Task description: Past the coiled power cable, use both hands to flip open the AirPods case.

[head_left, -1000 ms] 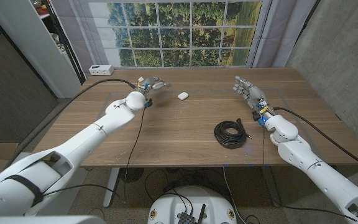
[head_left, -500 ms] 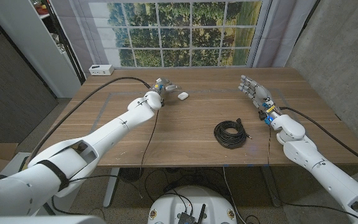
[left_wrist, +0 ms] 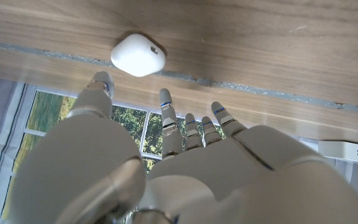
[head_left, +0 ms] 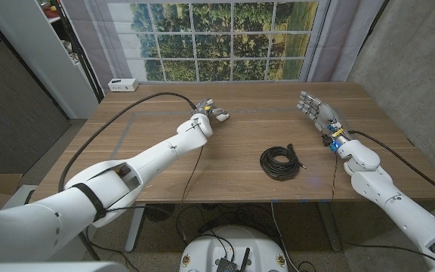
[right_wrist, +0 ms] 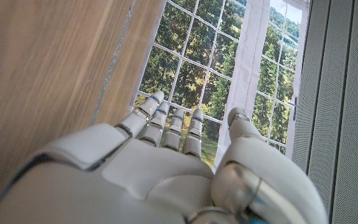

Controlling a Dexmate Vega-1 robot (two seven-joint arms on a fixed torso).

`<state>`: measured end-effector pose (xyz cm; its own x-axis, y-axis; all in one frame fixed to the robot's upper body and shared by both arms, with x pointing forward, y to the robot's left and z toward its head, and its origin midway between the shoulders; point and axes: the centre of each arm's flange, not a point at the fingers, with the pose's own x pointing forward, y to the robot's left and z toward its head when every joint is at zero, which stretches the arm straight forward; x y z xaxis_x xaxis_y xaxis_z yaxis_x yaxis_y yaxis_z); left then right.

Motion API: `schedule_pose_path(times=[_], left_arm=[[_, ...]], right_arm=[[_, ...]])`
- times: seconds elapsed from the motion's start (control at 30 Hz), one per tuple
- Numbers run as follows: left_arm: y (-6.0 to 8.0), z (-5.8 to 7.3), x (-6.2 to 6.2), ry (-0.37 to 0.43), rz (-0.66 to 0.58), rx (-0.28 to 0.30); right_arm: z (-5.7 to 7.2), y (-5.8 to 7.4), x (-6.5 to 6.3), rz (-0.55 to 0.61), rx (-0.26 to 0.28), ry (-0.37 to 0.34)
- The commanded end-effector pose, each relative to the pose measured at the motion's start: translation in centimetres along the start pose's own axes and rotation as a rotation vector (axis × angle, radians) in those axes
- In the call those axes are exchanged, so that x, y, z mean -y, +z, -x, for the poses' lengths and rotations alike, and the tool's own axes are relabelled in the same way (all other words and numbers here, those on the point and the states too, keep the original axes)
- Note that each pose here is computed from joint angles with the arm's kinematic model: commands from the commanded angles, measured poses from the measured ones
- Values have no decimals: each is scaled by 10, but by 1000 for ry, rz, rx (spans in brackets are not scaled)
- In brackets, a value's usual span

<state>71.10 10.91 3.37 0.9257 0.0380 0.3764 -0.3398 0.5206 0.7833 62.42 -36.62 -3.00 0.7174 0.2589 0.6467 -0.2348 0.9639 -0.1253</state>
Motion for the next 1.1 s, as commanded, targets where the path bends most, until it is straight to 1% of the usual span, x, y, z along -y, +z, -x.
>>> schedule_pose_path(times=[0.03, 0.07, 0.27, 0.4, 0.53, 0.63, 0.77, 0.93, 1.1], left_arm=[[17, -3, 27, 4, -84, -39], [18, -3, 28, 3, -91, -37], [20, -1, 33, 16, -119, -73], [21, 1, 35, 30, -124, -96], [20, 1, 35, 46, -115, -100], [18, 4, 34, 76, -76, -76], [13, 9, 27, 107, 48, -36], [6, 17, 12, 126, 221, 8], [2, 23, -4, 125, 357, 72]], right_arm=[[3, -1, 26, -8, 4, -1], [3, 0, 28, -6, 5, 3], [1, -2, 35, -18, 13, 3], [0, -4, 37, -28, 15, 6], [1, -5, 38, -31, 19, 7], [1, -6, 39, -33, 20, 1], [2, -5, 38, -27, 24, 6], [1, -4, 35, -25, 29, 9], [-2, -3, 30, -15, 30, 20]])
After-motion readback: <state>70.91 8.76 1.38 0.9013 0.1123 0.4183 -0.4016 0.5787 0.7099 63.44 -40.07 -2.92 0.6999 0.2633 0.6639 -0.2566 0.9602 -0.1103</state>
